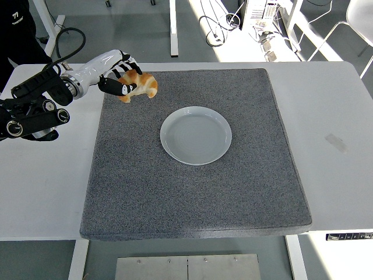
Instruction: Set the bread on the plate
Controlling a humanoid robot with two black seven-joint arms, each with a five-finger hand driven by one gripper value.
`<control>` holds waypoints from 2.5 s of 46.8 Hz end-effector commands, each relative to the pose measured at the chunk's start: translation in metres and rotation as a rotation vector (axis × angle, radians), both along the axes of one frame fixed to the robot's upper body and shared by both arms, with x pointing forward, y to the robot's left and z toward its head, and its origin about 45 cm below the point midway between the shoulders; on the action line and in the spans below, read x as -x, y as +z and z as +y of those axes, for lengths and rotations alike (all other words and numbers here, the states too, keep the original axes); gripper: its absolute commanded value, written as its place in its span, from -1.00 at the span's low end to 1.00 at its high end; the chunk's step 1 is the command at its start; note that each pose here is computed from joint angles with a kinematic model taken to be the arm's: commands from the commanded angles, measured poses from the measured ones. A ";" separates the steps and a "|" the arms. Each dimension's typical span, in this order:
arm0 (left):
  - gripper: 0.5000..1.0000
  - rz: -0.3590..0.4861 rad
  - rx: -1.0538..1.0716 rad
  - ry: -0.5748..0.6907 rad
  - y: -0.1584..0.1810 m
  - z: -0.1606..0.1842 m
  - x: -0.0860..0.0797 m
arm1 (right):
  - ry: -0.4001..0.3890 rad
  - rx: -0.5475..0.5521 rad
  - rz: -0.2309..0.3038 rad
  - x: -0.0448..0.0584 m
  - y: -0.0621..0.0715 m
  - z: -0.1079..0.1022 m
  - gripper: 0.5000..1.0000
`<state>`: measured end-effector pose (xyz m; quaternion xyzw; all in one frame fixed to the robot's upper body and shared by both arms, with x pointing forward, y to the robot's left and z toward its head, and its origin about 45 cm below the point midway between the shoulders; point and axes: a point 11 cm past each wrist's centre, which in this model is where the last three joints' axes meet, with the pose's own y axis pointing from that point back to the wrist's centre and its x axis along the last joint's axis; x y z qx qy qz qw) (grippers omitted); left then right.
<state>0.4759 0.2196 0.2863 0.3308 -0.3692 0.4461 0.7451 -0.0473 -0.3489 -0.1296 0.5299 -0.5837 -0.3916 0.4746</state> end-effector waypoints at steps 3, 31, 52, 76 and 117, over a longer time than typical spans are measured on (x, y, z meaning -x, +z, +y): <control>-1.00 -0.026 -0.004 -0.008 0.013 -0.003 -0.004 | 0.000 0.000 -0.001 0.000 0.000 0.000 1.00; -1.00 -0.006 0.031 -0.149 -0.001 -0.074 0.009 | 0.000 0.000 0.001 0.000 0.000 0.000 1.00; -1.00 0.049 0.048 -0.195 -0.039 -0.118 0.021 | 0.000 0.000 -0.001 0.000 0.000 0.000 1.00; -1.00 0.110 0.028 -0.183 -0.082 -0.123 0.032 | 0.000 0.000 0.001 0.000 0.000 0.000 1.00; 0.48 0.115 0.049 -0.176 -0.083 -0.123 0.033 | 0.000 0.000 0.001 0.000 0.000 0.000 1.00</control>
